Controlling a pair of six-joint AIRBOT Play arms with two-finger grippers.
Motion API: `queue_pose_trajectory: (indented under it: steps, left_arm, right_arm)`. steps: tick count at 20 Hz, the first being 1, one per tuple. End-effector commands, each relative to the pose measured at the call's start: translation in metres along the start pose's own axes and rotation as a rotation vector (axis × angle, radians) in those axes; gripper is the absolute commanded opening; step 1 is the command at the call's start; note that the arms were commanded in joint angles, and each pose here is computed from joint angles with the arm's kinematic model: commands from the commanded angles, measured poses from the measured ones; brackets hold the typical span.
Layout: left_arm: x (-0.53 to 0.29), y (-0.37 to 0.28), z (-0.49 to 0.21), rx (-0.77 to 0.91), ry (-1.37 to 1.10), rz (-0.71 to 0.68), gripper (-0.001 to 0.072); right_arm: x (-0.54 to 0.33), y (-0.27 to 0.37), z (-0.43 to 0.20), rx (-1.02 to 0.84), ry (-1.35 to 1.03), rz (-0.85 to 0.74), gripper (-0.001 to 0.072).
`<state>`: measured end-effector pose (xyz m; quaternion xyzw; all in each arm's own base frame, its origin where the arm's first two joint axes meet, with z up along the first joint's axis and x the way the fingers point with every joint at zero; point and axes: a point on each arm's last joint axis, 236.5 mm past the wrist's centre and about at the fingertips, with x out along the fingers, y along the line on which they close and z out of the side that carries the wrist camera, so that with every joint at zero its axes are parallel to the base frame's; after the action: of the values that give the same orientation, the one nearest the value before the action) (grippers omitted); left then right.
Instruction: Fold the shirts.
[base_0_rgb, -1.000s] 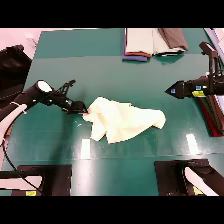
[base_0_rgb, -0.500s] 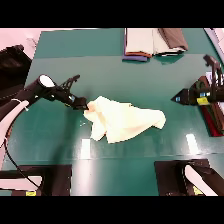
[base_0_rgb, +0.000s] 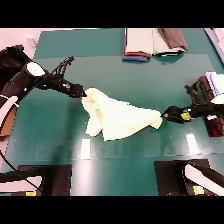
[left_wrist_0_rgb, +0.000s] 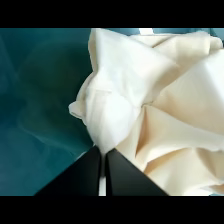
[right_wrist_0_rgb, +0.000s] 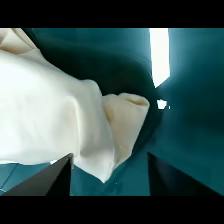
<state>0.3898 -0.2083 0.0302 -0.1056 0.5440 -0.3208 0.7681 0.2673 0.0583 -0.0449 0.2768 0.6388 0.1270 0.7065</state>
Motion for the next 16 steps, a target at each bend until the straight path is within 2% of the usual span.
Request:
queue_pose_trajectory:
  steps: [1, 2, 3, 6, 9, 12, 16]
  left_arm:
    - [-0.002, -0.001, 0.003, 0.002, -0.008, 0.001, 0.0027]
    - [-0.002, -0.001, 0.003, -0.005, -0.009, 0.002, 0.0027]
    - [-0.004, -0.002, 0.004, -0.004, -0.016, 0.003, 0.0027]
    - [-0.046, 0.001, 0.028, 0.034, -0.104, 0.113, 0.0026]
    - [-0.163, -0.026, 0.081, 0.126, -0.385, 0.227, 0.0026]
    - [-0.309, -0.1, 0.105, 0.277, -0.747, 0.282, 0.0027]
    - [-0.466, -0.211, 0.061, 0.473, -1.17, 0.308, 0.0026]
  right_arm:
    - [0.029, 0.015, 0.016, -0.061, 0.022, 0.005, 0.0402]
    - [0.032, 0.022, 0.021, -0.098, 0.02, 0.001, 0.0253]
    - [0.031, 0.032, 0.027, -0.16, 0.016, 0.002, 0.0023]
    - [-0.006, 0.071, 0.06, -0.288, -0.105, 0.015, 0.0015]
    - [-0.113, 0.134, 0.102, -0.449, -0.414, 0.021, 0.0015]
    - [-0.249, 0.199, 0.103, -0.606, -0.767, 0.0, 0.0015]
    - [-0.375, 0.25, 0.053, -0.735, -1.099, -0.059, 0.0014]
